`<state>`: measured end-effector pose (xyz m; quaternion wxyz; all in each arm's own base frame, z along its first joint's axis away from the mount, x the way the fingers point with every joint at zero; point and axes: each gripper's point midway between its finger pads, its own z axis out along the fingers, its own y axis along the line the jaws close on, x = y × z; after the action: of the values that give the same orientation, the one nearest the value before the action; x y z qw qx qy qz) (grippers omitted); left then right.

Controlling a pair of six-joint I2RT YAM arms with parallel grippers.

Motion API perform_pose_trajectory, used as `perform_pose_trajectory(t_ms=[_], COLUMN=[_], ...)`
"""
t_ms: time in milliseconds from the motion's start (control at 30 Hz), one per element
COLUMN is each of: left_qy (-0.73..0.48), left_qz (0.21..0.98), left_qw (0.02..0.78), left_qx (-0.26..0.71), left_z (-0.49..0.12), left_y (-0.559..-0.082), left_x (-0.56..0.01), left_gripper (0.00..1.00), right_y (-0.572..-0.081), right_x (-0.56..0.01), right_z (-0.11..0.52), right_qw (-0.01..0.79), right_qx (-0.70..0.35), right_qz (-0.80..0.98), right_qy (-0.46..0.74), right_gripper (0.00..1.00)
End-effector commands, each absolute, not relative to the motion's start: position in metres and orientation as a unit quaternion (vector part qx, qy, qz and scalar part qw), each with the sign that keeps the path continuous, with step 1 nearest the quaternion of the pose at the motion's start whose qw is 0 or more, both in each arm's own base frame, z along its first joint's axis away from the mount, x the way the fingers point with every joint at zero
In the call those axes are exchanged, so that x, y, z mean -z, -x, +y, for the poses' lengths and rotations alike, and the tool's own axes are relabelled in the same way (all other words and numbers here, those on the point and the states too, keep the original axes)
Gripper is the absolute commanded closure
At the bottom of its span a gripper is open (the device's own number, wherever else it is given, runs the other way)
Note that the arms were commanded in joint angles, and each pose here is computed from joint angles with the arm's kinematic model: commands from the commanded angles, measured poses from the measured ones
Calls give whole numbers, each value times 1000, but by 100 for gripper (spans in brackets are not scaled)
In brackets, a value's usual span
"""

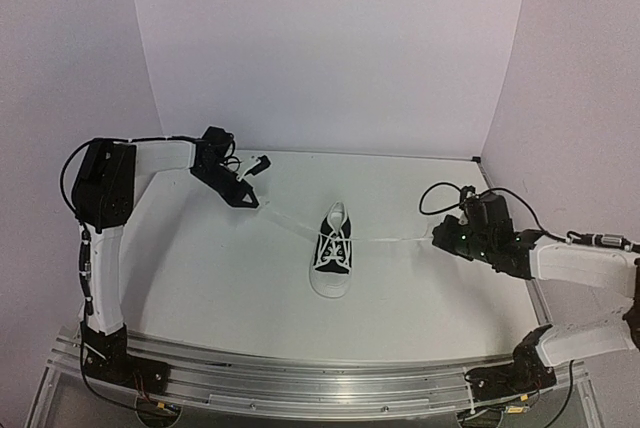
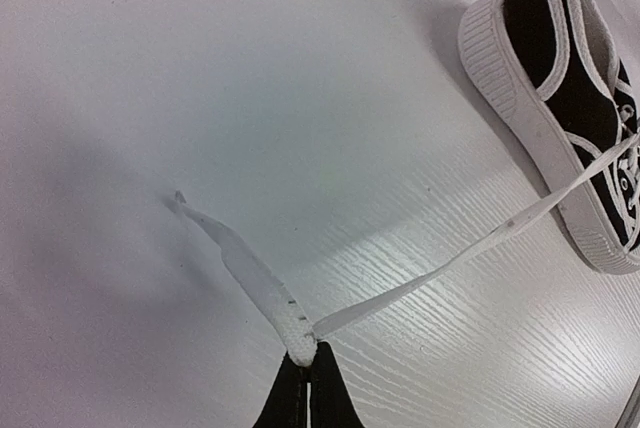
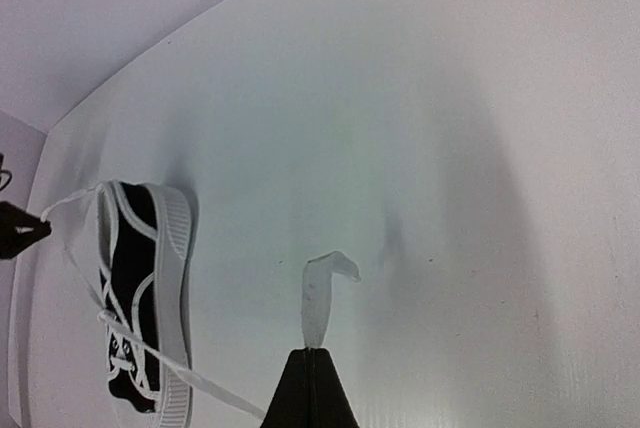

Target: Tie the shoes

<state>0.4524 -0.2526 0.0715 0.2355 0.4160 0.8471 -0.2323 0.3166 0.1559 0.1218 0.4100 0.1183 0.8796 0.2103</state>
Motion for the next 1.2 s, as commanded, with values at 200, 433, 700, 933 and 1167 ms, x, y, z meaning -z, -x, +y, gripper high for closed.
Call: perform_pose_trajectory(t_ms=[200,433,700,933,1167], left_qy=[-387,-386,-381,-378,-349], left_qz=[862,865,869,865,858], left_qw=[242,243,232,215,160], left_qx=[220,208,212,252,342], left_z=[-227,-219,-216,-229,-251], left_y=[-437,-437,-428,-410,-358], left_x=[-72,-69,-62,-94,-144], left_gripper=[100,100,100,100,100], right_y=[-355,-349,-345,-352,-341], right_x=[-71,-22,-5,-16,-53], right_z=[138,118,110,136,125], right_qw=[315,244,217,184,199], right_qx=[-223,-198,-174,-216,-179], right_qz=[894,907,919,932,948], right_qy=[-227,-279,-280,-224,-170], right_gripper=[100,100,100,81,43])
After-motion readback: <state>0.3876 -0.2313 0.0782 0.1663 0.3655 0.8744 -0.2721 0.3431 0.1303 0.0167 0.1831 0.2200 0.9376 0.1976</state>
